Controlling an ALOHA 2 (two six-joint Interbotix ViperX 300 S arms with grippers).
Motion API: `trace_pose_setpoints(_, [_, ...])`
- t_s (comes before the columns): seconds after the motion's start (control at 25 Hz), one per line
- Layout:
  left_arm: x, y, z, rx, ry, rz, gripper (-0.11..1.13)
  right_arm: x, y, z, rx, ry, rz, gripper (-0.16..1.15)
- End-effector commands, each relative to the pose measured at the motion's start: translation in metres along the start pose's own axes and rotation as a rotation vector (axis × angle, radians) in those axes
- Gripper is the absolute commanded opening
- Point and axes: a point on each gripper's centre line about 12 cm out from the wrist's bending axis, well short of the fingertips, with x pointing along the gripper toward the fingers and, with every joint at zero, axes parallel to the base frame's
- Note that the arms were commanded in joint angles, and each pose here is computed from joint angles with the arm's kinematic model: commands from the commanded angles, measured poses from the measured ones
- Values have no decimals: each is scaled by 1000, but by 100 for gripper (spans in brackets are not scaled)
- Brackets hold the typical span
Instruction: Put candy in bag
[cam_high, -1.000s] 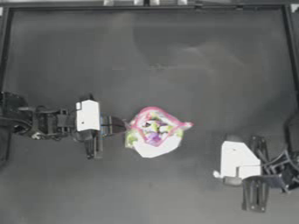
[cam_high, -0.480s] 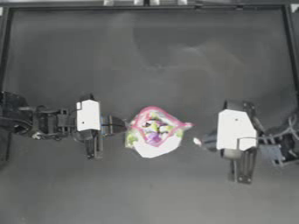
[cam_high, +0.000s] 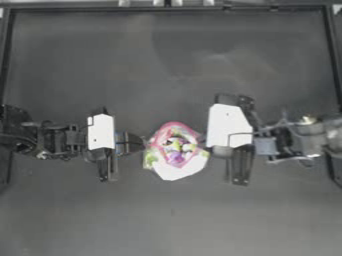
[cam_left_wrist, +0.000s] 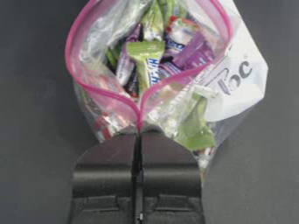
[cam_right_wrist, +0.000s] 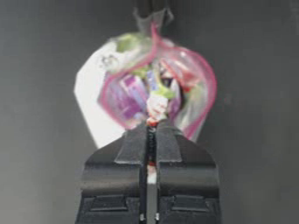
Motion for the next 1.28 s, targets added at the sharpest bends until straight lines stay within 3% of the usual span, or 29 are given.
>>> trace_pose_setpoints(0.04, [0,0,13,3,-43,1,3,8,-4,18,5,-43,4,21])
trace_pose_setpoints(0.4, [0,0,14,3,-45,1,3,48,0,18,1,-25,23,21])
trace_pose_setpoints(1.04, [-1,1,14,3,-57,3,3,70,2,11,-7,4,27,24])
trace_pose_setpoints(1.16, [-1,1,13,3,-55,3,3,70,2,11,-6,4,28,34])
trace_pose_setpoints(1.28, [-2,1,13,5,-54,2,3,70,2,11,3,4,31,55])
